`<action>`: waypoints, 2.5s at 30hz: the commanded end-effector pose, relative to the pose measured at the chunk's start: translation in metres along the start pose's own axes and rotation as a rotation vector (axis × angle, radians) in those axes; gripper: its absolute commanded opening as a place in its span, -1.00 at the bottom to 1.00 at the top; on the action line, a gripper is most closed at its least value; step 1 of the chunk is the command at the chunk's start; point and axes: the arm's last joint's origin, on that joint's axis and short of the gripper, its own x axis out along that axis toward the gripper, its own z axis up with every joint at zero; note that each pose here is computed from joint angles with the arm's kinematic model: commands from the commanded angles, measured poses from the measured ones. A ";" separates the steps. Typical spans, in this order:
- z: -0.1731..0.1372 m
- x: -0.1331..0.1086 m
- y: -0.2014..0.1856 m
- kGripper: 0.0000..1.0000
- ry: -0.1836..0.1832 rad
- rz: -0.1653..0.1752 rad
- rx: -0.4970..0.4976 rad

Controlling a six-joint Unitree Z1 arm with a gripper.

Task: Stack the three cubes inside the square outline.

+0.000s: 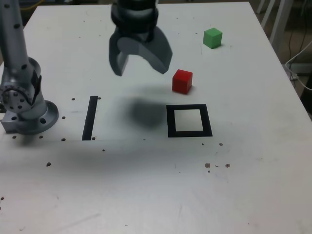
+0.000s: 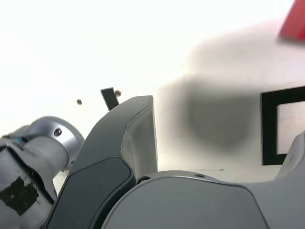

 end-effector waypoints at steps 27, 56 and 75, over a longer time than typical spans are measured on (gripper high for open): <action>0.075 0.021 0.095 0.91 0.017 -0.056 0.175; 0.112 0.060 0.083 0.68 0.039 -0.155 0.255; 0.118 0.068 0.079 -0.43 0.047 -0.151 0.251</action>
